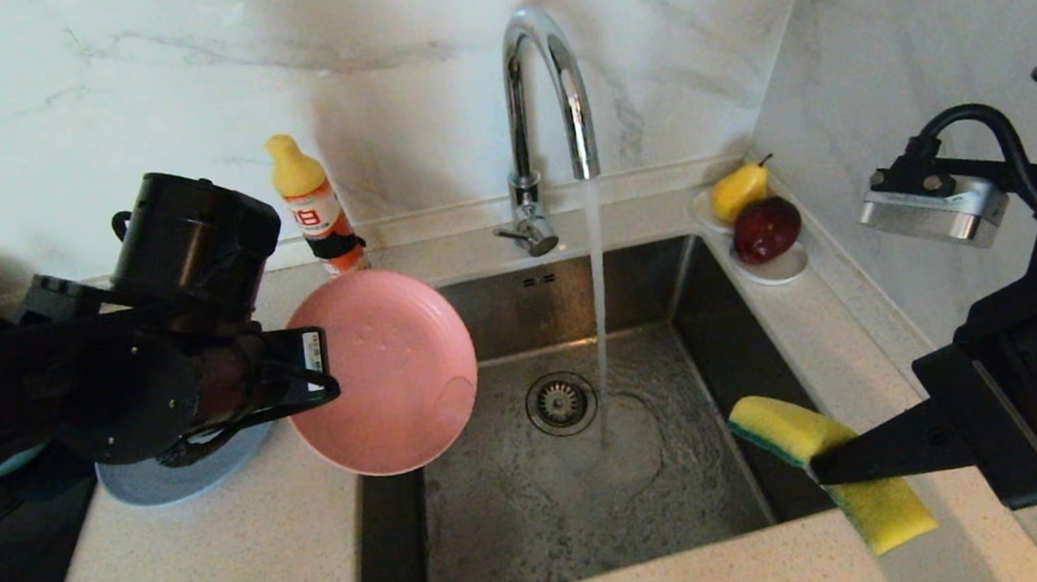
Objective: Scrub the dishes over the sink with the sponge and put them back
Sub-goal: Wash the plate, then wipe the plate
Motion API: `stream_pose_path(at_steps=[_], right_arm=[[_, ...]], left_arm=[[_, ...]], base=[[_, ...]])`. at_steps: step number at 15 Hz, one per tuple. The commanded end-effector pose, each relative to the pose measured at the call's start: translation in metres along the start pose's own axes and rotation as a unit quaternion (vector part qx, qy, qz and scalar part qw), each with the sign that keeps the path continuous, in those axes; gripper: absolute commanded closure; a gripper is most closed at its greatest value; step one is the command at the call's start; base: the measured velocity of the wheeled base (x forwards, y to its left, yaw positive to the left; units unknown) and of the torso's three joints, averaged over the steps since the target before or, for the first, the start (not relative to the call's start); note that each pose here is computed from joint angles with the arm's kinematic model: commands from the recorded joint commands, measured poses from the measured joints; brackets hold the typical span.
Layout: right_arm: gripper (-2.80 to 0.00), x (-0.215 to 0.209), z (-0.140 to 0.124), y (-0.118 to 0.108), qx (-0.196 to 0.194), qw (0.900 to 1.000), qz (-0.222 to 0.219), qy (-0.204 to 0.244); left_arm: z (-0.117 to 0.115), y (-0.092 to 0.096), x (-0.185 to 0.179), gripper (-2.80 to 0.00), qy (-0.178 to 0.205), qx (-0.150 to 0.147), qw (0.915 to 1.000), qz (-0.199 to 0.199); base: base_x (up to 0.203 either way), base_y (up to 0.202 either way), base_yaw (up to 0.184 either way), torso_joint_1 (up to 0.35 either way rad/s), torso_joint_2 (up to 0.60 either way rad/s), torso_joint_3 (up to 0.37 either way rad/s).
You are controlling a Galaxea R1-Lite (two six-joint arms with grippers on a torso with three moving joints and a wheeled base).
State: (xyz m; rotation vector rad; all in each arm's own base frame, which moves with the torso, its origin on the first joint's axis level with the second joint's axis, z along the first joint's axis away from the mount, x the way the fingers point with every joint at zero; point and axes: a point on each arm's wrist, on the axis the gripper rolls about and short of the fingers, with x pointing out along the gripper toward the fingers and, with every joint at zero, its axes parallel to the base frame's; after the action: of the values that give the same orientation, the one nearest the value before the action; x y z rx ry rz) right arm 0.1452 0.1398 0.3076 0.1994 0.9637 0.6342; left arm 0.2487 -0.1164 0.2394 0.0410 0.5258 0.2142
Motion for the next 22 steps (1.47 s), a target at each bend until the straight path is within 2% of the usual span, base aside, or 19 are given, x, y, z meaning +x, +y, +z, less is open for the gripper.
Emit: stream_pose_path(at_steps=[1,4,6,8,10,13,15,17,22], right_arm=[[0.0,-0.005,0.002,0.004,-0.002,1.0,0.012,-0.006],[0.0,-0.011,0.003,0.018,-0.024,0.998,0.059,-0.001],[0.0,-0.003,0.003,0.024,-0.03,0.996,0.076,0.019],[0.0,0.004,0.002,0.034,-0.044,0.994,0.096,0.04],[0.0,0.021,0.003,0.042,-0.052,0.992,0.096,0.064],[0.0,0.047,0.0,0.058,-0.069,0.988,0.098,0.101],[0.0,0.064,-0.005,0.072,-0.084,0.984,0.099,0.124],[0.0,0.077,-0.001,0.084,-0.091,0.982,0.102,0.131],[0.0,0.116,0.007,0.099,-0.092,0.981,0.081,0.152]], left_arm=[[0.006,0.005,-0.011,0.0,-0.027,-0.03,0.9987,-0.03],[0.003,0.017,-0.031,0.0,-0.036,-0.048,0.9894,-0.132],[-0.009,0.024,-0.042,0.0,-0.013,-0.043,0.9763,-0.212],[-0.022,0.029,-0.048,0.0,0.01,-0.039,0.9652,-0.258],[-0.026,0.033,-0.053,0.0,0.019,-0.053,0.9572,-0.284],[-0.036,0.033,-0.05,0.0,0.033,-0.045,0.9557,-0.289],[-0.041,0.031,-0.045,0.0,0.023,-0.047,0.9551,-0.292],[-0.047,0.03,-0.042,0.0,0.011,-0.051,0.9537,-0.296],[-0.059,0.032,-0.041,0.0,0.015,-0.037,0.9541,-0.297]], base=[[0.0,0.0,0.0,0.0,0.0,0.0],[0.0,0.0,0.0,0.0,0.0,0.0],[0.0,0.0,0.0,0.0,0.0,0.0],[0.0,0.0,0.0,0.0,0.0,0.0],[0.0,0.0,0.0,0.0,0.0,0.0],[0.0,0.0,0.0,0.0,0.0,0.0],[0.0,0.0,0.0,0.0,0.0,0.0],[0.0,0.0,0.0,0.0,0.0,0.0],[0.0,0.0,0.0,0.0,0.0,0.0]])
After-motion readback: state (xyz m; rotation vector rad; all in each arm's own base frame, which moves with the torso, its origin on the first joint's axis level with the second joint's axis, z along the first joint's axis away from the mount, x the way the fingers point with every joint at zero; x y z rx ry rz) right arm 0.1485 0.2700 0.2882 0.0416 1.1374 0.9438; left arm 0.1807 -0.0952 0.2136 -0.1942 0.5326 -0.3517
